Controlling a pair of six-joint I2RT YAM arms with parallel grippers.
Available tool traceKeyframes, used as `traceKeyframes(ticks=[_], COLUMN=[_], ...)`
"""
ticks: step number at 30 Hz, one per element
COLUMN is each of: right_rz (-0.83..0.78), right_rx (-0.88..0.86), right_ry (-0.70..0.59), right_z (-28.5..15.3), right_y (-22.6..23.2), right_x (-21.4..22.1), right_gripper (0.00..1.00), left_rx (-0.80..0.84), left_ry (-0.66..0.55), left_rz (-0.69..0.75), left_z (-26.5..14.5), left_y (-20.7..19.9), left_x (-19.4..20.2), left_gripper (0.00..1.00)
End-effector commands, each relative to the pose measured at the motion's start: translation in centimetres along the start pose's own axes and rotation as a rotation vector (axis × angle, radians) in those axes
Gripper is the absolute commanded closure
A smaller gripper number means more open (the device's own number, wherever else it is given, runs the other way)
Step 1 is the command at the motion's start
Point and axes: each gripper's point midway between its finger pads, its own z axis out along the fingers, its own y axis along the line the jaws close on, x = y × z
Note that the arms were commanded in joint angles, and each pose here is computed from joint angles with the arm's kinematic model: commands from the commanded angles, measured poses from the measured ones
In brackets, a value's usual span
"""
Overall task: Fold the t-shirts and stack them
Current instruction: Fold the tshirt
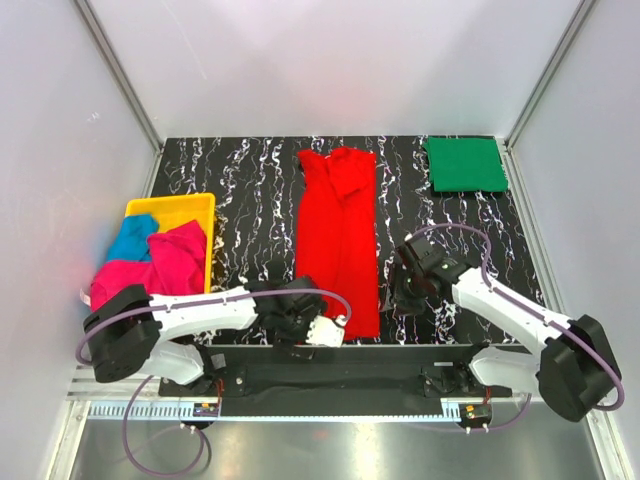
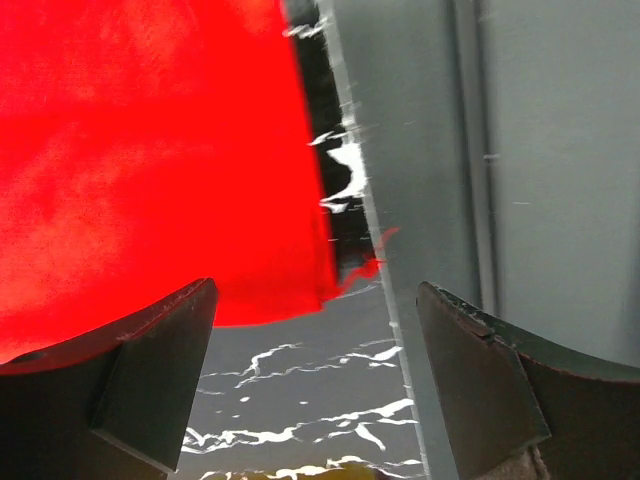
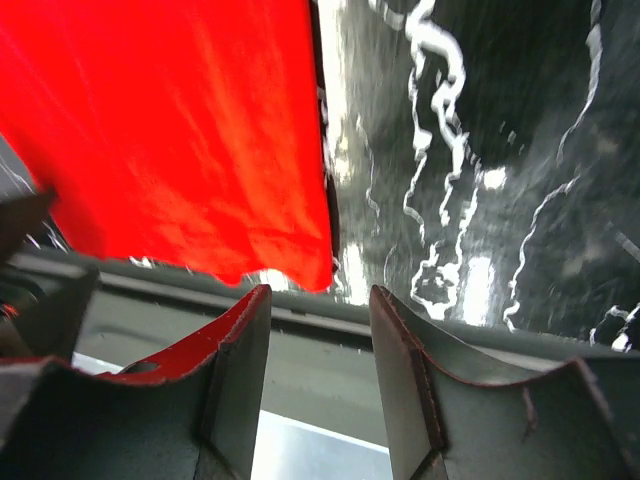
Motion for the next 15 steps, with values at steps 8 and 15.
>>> traceKeyframes(ticks=[8, 15], right_rz=[-0.017, -0.014], right_rx=[-0.018, -0.007], right_ry=[0.117, 0.146], right_z=[2.1, 4.8], right_y=[1.2, 0.9], right_x=[3.9, 4.2], right_gripper=[0.46, 0.46], left_rx=[-0.144, -0.126], left_ry=[0.002, 0.000], left_rz=[0.005, -0.020], left_z=[2.0, 2.3], left_y=[3.6, 3.3], left_x=[-0.5, -0.5], left_gripper=[0.21, 0.60])
